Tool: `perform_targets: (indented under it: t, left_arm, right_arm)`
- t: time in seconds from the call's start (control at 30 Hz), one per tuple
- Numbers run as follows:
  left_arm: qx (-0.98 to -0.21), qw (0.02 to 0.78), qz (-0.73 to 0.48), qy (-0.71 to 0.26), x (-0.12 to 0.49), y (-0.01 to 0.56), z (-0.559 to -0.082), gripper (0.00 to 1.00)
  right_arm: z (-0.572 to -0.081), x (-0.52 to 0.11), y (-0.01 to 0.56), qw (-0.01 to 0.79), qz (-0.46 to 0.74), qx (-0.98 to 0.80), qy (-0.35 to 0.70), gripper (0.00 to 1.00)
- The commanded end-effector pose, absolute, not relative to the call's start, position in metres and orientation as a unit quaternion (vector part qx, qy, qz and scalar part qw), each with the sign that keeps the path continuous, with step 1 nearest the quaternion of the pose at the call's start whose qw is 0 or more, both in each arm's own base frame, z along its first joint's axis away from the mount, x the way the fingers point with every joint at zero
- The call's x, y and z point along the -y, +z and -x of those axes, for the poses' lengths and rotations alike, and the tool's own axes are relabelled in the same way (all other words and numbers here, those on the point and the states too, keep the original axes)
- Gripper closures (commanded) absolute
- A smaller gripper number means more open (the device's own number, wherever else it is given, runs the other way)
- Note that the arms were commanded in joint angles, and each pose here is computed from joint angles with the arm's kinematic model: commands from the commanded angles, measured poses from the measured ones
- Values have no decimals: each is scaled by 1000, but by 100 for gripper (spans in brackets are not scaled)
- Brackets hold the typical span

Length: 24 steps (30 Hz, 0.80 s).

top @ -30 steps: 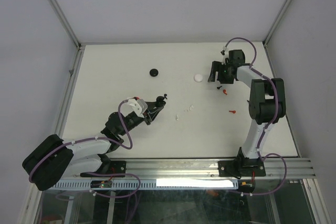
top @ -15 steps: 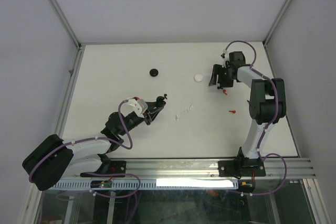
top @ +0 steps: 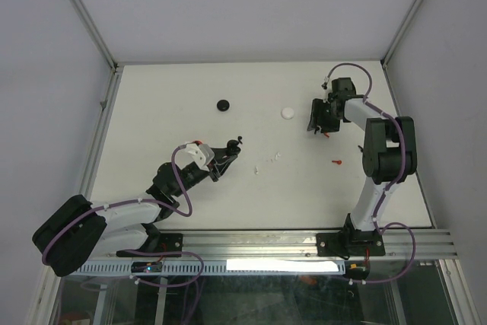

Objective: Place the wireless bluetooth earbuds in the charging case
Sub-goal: Pick up the earbud from the center of the board.

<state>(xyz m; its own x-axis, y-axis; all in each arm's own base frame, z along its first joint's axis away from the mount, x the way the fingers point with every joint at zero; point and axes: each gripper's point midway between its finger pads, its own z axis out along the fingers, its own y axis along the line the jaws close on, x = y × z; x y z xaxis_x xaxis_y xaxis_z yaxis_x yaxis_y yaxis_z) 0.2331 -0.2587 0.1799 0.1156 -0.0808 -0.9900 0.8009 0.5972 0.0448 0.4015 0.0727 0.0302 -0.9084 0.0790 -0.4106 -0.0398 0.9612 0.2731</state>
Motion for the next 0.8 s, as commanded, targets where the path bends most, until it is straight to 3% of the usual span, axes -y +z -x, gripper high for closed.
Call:
perform_targets:
  t: [0.0, 0.23, 0.77]
  left_arm:
    - [-562, 689, -316, -331, 263, 193, -233, 100]
    - [-562, 688, -317, -332, 263, 192, -232, 100]
    - [-554, 687, -330, -335, 264, 193, -228, 100]
  right_arm:
    - [-415, -69, 49, 246, -9, -964, 100, 44]
    - [-417, -68, 42, 231, -7, -971, 56, 52]
    - [-421, -60, 32, 205, -1, -979, 7, 57]
